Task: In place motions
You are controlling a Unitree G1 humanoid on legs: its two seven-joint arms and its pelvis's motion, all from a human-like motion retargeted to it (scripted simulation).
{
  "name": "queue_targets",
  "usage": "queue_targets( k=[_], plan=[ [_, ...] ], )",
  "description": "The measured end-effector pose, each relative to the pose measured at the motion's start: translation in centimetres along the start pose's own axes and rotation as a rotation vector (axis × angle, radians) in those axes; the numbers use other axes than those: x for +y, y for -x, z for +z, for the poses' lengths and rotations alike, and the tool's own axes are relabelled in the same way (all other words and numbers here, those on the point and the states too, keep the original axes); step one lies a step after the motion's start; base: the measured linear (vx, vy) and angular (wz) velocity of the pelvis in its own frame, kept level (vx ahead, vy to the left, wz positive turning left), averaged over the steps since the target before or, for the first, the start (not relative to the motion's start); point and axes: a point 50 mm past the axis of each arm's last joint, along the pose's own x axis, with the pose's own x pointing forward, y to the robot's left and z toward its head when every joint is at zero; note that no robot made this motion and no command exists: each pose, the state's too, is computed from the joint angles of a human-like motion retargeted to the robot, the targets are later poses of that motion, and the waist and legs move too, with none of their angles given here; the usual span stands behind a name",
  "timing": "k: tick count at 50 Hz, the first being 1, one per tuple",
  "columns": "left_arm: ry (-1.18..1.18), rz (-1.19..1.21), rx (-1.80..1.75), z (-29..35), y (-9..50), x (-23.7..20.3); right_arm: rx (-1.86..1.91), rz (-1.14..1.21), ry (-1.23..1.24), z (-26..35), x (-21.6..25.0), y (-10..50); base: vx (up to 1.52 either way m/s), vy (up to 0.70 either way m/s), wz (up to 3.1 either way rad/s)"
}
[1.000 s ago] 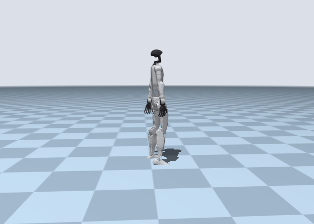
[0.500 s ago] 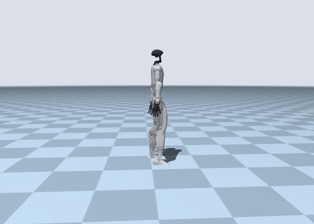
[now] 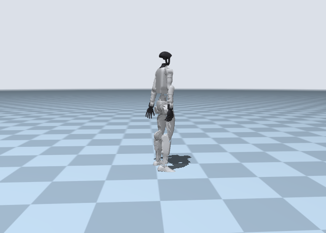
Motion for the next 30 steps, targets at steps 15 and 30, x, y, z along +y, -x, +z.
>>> queue_targets(
  k=[15, 30],
  plan=[
    [-0.002, 0.002, 0.067, -1.5, 0.1, 0.0, 0.009, 0.016, 0.021, 0.0, 0.6, -0.1, 0.00, -0.12, -0.33],
    [-0.142, -0.053, 0.098, -1.8, 0.2, -0.8, -0.015, -0.014, 0.088, 1.9, 0.2, 0.0, -0.13, -0.23, -1.37]
  ],
)
